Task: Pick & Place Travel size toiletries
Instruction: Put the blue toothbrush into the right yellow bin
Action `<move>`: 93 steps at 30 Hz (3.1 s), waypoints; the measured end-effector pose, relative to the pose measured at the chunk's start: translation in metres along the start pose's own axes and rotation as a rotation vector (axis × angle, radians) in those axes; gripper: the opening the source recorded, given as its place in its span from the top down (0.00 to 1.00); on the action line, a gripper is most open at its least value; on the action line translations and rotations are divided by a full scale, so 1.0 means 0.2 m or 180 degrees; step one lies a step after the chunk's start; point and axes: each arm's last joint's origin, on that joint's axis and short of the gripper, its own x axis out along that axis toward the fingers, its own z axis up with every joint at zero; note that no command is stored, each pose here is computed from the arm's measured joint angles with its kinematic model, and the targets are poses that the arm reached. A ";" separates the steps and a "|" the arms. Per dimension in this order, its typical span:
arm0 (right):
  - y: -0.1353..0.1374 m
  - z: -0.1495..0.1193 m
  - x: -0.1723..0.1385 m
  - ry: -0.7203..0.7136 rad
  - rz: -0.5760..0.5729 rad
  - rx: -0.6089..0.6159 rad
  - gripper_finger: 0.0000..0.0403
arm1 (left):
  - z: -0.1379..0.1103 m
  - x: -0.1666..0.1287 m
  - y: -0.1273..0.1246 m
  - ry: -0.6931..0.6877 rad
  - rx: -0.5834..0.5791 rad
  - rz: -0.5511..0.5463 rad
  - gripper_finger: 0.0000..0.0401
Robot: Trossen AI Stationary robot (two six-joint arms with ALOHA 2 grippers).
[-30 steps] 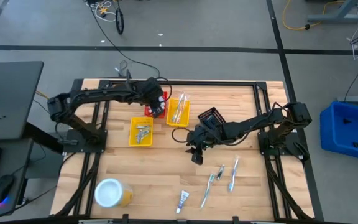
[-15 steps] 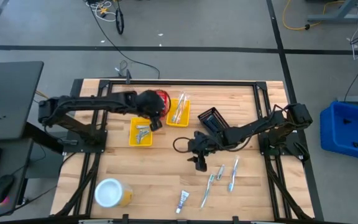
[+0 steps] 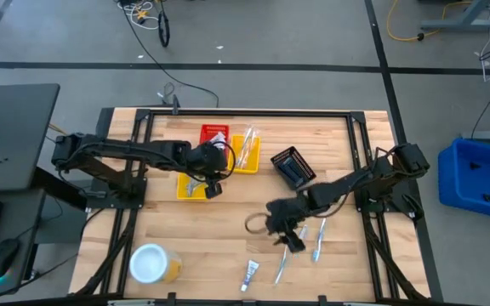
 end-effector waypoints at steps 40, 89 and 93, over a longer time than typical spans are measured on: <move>0.21 -0.18 0.31 0.0759 -0.0270 -0.1277 0.79 | 0.00 0.00 0.00 0.0002 0.0021 0.0033 0.75; -0.96 -0.03 -0.21 -0.2114 -0.3361 0.2496 0.93 | -0.03 -0.36 0.11 -0.0562 -0.0116 0.0877 0.76; -1.01 -0.08 -0.16 -0.1935 -0.3364 0.2517 0.89 | -0.03 -0.36 0.11 -0.0561 -0.0116 0.0877 0.76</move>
